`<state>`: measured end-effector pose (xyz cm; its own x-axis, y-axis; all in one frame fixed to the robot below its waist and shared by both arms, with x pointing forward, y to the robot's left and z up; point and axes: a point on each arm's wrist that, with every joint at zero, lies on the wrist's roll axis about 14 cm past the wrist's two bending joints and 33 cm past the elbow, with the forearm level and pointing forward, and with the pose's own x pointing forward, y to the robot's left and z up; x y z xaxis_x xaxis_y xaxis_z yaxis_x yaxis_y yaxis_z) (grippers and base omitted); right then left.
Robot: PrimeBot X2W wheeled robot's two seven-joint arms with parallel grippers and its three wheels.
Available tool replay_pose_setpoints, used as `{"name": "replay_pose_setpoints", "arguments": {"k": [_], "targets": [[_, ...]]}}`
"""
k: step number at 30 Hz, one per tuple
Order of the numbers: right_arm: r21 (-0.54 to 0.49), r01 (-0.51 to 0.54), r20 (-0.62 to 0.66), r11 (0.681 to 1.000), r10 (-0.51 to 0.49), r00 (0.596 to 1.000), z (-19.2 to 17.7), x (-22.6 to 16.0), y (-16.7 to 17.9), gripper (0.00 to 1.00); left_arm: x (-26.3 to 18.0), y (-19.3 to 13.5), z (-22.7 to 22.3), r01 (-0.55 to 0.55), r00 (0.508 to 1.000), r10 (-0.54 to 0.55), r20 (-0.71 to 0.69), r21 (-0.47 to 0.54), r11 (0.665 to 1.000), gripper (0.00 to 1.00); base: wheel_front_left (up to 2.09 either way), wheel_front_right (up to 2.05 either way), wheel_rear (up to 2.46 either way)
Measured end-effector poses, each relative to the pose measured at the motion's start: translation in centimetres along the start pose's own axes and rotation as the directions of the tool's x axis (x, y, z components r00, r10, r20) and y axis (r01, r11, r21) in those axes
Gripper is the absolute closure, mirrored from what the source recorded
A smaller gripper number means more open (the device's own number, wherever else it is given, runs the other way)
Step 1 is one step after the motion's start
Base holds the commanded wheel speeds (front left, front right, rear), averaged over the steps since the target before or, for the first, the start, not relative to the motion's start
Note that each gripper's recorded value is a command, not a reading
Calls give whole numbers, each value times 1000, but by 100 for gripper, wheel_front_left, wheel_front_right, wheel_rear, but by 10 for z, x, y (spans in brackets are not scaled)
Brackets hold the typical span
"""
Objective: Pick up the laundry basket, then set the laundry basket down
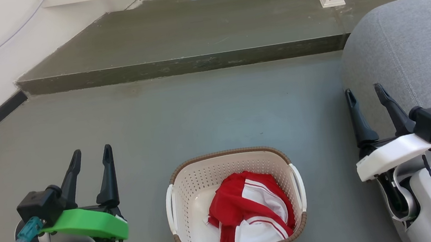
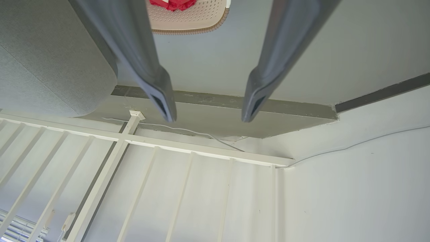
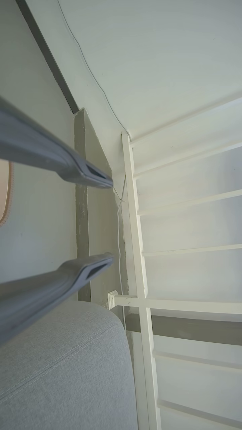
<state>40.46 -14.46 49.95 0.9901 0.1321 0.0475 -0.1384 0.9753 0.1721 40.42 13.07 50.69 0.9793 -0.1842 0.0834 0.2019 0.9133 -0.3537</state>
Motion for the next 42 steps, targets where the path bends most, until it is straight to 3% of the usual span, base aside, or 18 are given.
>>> {"name": "replay_pose_setpoints", "arguments": {"k": [30,31,38,42], "targets": [[6,12,3,1000,-12,1000,-1,-8,-2,0,-6,-1,-6,-11,1000,11,-7,-9,1000,0,0,0,0],[3,12,1,1000,-12,1000,-2,-9,-2,100,-6,-1,-6,-11,1000,11,-7,-10,1000,100,0,0,0],[22,39,-113,999,-36,993,-38,-29,-3,100,-21,3,-36,-43,994,40,-98,-28,999,100,0,0,0],[54,56,-118,997,-49,992,-40,-30,-5,100,-22,4,-38,-56,993,50,-103,-61,997,100,0,0,0]]}}
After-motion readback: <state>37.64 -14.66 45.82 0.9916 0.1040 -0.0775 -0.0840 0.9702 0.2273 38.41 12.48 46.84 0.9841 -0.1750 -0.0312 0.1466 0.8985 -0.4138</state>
